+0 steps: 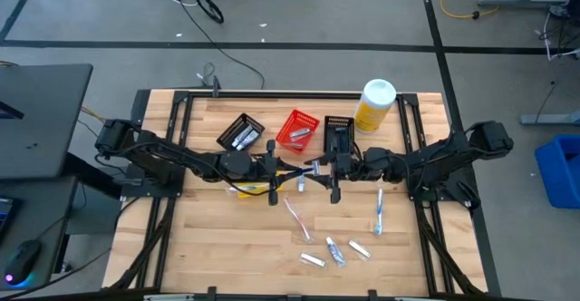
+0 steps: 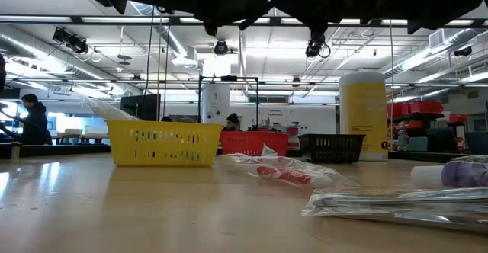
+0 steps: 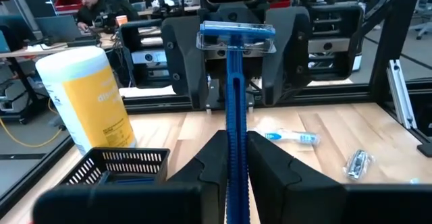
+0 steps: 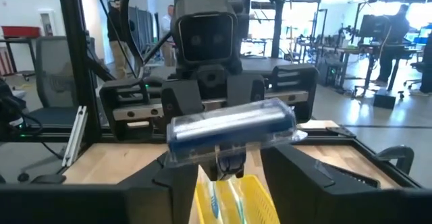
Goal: Pick & Place Travel size toiletries
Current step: Put the blue razor into the right black bin
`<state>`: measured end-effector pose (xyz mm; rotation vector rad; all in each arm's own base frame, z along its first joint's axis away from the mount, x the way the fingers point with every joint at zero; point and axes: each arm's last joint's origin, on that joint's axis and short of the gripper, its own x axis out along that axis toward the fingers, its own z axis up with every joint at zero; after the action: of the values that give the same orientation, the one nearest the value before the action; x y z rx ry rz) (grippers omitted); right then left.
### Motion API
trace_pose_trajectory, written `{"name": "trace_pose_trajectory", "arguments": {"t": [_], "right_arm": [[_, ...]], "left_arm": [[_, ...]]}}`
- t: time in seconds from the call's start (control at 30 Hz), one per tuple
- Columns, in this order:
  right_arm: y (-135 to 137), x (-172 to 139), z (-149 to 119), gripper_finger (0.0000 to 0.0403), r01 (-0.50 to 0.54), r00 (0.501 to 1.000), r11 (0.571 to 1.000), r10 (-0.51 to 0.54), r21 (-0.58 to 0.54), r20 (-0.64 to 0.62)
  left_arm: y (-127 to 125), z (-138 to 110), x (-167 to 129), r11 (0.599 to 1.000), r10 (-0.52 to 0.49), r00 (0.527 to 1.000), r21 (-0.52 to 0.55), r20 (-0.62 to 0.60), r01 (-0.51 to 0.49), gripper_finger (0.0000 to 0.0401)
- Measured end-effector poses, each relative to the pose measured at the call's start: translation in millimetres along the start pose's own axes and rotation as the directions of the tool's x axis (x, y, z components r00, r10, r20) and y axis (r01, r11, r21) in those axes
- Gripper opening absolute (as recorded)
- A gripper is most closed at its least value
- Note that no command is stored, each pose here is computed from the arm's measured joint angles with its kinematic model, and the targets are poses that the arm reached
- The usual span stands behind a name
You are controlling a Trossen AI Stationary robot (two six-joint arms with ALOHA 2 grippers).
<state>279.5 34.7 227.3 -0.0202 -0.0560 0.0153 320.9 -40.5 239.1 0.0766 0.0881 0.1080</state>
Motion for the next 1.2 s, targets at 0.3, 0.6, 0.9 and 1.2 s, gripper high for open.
{"name": "trace_pose_trajectory", "arguments": {"t": [0.3,0.6,0.9,1.2], "right_arm": [[0.0,0.0,0.0,0.0111,-0.001,1.0,1.0,0.001,-0.007,0.0],[0.0,0.0,0.0,0.0059,0.001,1.0,1.0,-0.001,-0.008,0.0],[-0.1,0.0,0.1,0.0052,0.003,1.0,1.0,-0.003,-0.007,0.001],[-2.6,-1.5,-8.8,0.005,0.087,0.991,0.996,-0.089,-0.029,-0.101]], "left_arm": [[0.0,0.2,0.0,1.0,0.001,1.0,-0.001,0.002,-0.001,0.0051],[0.4,0.2,0.0,1.0,0.014,1.0,-0.003,0.001,-0.014,0.0066],[0.7,0.5,0.0,1.0,0.027,1.0,-0.004,0.005,-0.027,0.0067],[3.4,-0.1,0.0,0.994,0.11,0.994,-0.011,-0.004,-0.11,0.0102]]}}
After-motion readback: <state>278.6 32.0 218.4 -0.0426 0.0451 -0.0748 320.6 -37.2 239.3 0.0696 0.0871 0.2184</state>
